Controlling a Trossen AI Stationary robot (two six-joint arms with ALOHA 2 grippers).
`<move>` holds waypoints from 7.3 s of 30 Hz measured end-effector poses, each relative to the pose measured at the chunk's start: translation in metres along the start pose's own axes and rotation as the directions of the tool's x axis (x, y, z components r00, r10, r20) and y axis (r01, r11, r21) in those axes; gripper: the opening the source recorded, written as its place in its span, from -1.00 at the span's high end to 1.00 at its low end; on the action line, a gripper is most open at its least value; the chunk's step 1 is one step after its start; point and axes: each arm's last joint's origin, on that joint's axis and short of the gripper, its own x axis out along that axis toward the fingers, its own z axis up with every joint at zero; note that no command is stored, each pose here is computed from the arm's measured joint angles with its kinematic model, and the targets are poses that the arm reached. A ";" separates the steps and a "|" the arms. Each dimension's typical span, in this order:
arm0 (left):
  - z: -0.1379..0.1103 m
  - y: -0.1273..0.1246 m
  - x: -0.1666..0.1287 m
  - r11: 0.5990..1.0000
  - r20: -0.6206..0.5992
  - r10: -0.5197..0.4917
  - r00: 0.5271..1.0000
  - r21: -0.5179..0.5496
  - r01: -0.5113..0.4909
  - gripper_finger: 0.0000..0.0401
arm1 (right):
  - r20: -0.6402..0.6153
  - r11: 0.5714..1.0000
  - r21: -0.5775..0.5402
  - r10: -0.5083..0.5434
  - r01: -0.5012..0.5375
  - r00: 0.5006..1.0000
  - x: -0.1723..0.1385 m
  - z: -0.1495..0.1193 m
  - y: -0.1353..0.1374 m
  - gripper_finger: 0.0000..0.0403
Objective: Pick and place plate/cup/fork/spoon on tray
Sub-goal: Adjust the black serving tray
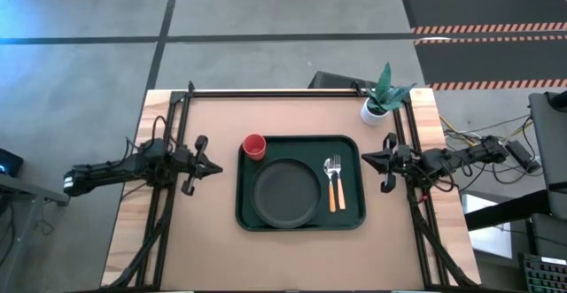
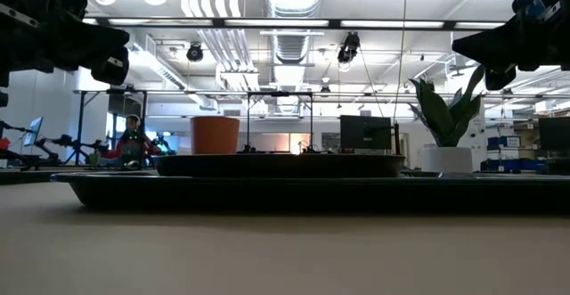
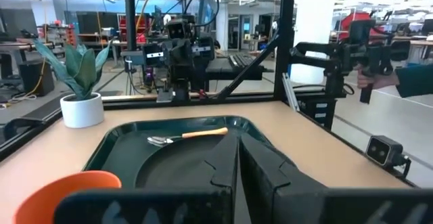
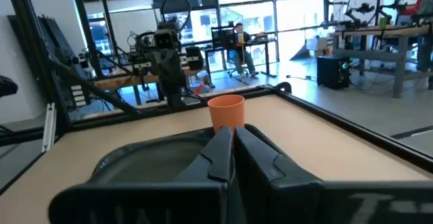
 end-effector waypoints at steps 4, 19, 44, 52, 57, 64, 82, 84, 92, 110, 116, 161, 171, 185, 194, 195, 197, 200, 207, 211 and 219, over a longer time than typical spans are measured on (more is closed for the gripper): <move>-0.001 0.000 0.001 1.000 -0.016 0.001 1.000 0.000 -0.001 1.00 | -0.003 1.000 -0.013 0.000 0.000 1.000 0.000 0.000 0.000 0.96; -0.004 0.001 0.003 1.000 -0.043 0.001 0.999 -0.016 -0.002 1.00 | -0.004 1.000 -0.007 0.000 0.000 1.000 0.000 -0.001 0.000 0.96; -0.002 0.001 0.003 0.999 -0.021 0.001 1.000 -0.035 -0.001 1.00 | -0.886 0.812 0.153 -0.140 0.563 0.443 0.018 0.051 0.020 0.96; -0.002 0.001 0.003 0.999 -0.020 0.001 1.000 -0.035 -0.001 1.00 | -0.945 0.718 0.154 -0.093 0.678 0.313 0.022 0.058 0.026 0.96; -0.002 0.001 0.003 0.999 -0.020 0.000 1.000 -0.032 -0.001 1.00 | -0.953 0.678 0.212 -0.015 0.704 0.301 0.023 0.035 0.027 0.96; -0.002 0.001 0.003 1.000 -0.020 0.000 1.000 -0.027 -0.001 1.00 | -0.929 0.633 0.322 0.066 0.704 0.365 0.027 -0.004 0.027 0.96; -0.001 0.001 0.003 1.000 -0.009 0.000 1.000 -0.026 0.000 1.00 | -0.945 0.603 0.311 0.117 0.735 0.304 0.037 -0.048 0.031 0.96; -0.001 0.001 0.003 1.000 -0.009 0.000 1.000 -0.026 -0.001 1.00 | -0.949 0.609 0.300 0.116 0.734 0.292 0.040 -0.053 0.032 0.96; -0.001 0.001 0.003 1.000 -0.013 0.000 1.000 -0.027 0.000 1.00 | -0.959 0.630 0.267 0.095 0.729 0.269 0.058 -0.055 0.041 0.96; -0.001 0.001 0.003 1.000 -0.013 -0.001 1.000 -0.031 0.001 1.00 | -0.946 0.667 0.263 0.037 0.697 0.322 0.072 -0.051 0.027 0.96; -0.001 0.001 0.003 0.999 -0.013 -0.001 1.000 -0.032 0.001 1.00 | -0.947 0.676 0.258 0.033 0.690 0.321 0.073 -0.050 0.023 0.96; -0.001 0.001 0.003 0.999 -0.014 -0.007 1.000 -0.033 0.006 1.00 | -0.562 0.906 0.213 -0.193 0.366 0.805 0.044 0.053 0.010 0.96; -0.004 0.000 0.003 0.992 -0.042 -0.026 0.999 -0.123 0.021 1.00 | -0.629 0.861 0.232 -0.223 0.453 0.745 0.043 0.041 0.008 0.96; 0.052 -0.002 0.002 0.996 0.138 -0.058 0.989 -0.061 0.067 1.00 | -0.458 0.953 0.156 -0.163 0.259 0.874 0.057 0.061 0.015 0.96; 0.074 0.000 0.013 0.985 0.034 -0.133 0.991 -0.102 0.136 1.00 | -0.460 0.951 0.163 -0.163 0.264 0.873 0.057 0.061 0.015 0.96; 0.073 0.000 0.014 0.984 0.004 -0.132 0.991 -0.118 0.132 1.00 | -0.462 0.946 0.178 -0.163 0.271 0.872 0.057 0.060 0.015 0.96; 0.068 0.002 0.017 0.981 -0.064 -0.132 0.989 -0.155 0.121 1.00 | -0.478 0.934 0.204 -0.167 0.294 0.862 0.056 0.059 0.014 0.96; 0.056 0.003 0.020 0.973 -0.158 -0.133 0.978 -0.210 0.099 1.00 | -0.533 0.908 0.228 -0.185 0.351 0.826 0.052 0.053 0.013 0.96; 0.031 0.005 0.025 0.935 -0.378 -0.145 0.915 -0.354 0.002 1.00 | -0.646 0.855 0.250 -0.201 0.454 0.736 0.051 0.039 0.012 0.96; 0.024 0.008 0.028 0.927 -0.438 -0.116 0.892 -0.370 -0.061 1.00 | -0.660 0.846 0.253 -0.203 0.469 0.723 0.055 0.035 0.013 0.96; 0.000 0.015 0.031 0.852 -0.658 0.033 0.752 -0.375 -0.366 1.00 | -0.732 0.800 0.256 -0.206 0.542 0.649 0.060 0.023 0.011 0.96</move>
